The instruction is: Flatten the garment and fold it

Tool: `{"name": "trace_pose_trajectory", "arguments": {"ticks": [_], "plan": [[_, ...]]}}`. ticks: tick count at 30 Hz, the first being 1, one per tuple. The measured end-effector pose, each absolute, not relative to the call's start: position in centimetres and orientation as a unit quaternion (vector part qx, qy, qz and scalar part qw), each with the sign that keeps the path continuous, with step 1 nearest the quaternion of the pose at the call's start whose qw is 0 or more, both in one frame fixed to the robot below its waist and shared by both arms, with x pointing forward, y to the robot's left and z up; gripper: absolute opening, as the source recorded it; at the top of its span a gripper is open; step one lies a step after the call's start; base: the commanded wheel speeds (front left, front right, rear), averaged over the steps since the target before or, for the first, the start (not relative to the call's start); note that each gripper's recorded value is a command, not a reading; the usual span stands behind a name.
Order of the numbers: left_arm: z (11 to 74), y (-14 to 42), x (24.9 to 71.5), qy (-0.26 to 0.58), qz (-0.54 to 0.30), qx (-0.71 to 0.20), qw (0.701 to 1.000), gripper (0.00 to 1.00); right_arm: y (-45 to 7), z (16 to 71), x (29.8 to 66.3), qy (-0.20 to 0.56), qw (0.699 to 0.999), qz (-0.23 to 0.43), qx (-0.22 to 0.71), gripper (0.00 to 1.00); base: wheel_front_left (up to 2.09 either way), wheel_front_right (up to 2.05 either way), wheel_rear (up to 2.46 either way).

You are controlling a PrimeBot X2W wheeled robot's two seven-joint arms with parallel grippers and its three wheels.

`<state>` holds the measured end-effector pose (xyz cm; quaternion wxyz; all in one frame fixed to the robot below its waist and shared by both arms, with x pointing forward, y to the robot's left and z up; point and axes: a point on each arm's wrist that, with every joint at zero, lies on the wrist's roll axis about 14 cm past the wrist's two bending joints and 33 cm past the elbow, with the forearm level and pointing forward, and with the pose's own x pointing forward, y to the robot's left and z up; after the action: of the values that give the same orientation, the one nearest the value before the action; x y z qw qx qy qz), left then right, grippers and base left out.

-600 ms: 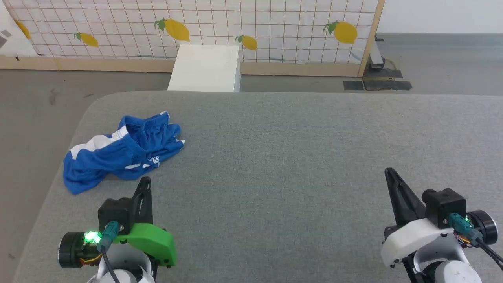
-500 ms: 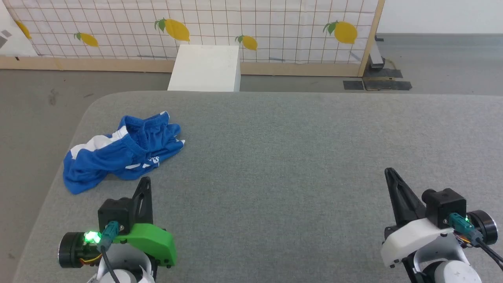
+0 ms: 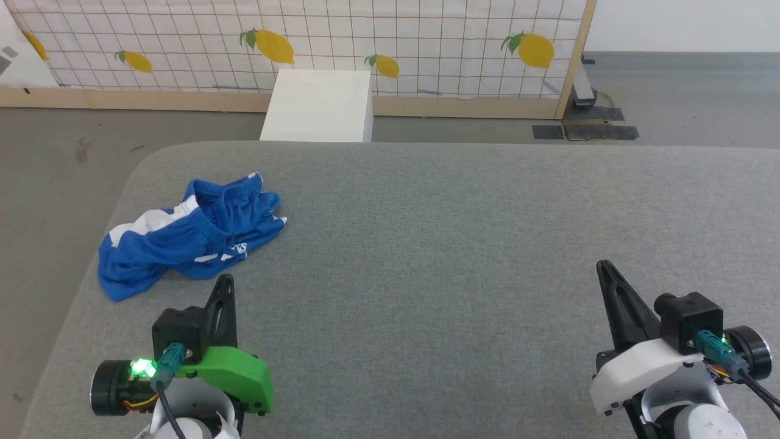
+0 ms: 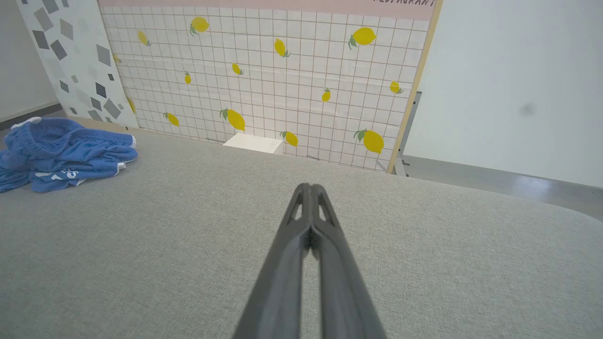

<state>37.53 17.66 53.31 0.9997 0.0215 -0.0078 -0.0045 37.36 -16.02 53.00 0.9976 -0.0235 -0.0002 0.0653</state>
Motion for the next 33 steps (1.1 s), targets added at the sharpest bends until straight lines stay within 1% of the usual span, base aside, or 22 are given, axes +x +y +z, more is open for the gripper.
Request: {"name": "trace_pose_trajectory", "arguments": {"ticks": [30,31,33], "plan": [[53.31,17.68,37.53,-0.008,-0.004,0.021,1.000,0.00,-16.02,53.00,37.36,0.000,0.998,0.065,-0.023,0.00,0.00,0.00,0.00],[53.32,17.67,37.53,-0.008,-0.005,0.021,1.000,1.00,-16.02,52.99,37.36,0.000,0.998,0.065,-0.023,1.00,0.00,0.00,0.00],[53.33,17.64,37.53,-0.008,-0.005,0.021,1.000,1.00,-16.03,52.99,37.36,0.000,0.998,0.065,-0.023,1.00,0.00,0.00,0.00]]}}
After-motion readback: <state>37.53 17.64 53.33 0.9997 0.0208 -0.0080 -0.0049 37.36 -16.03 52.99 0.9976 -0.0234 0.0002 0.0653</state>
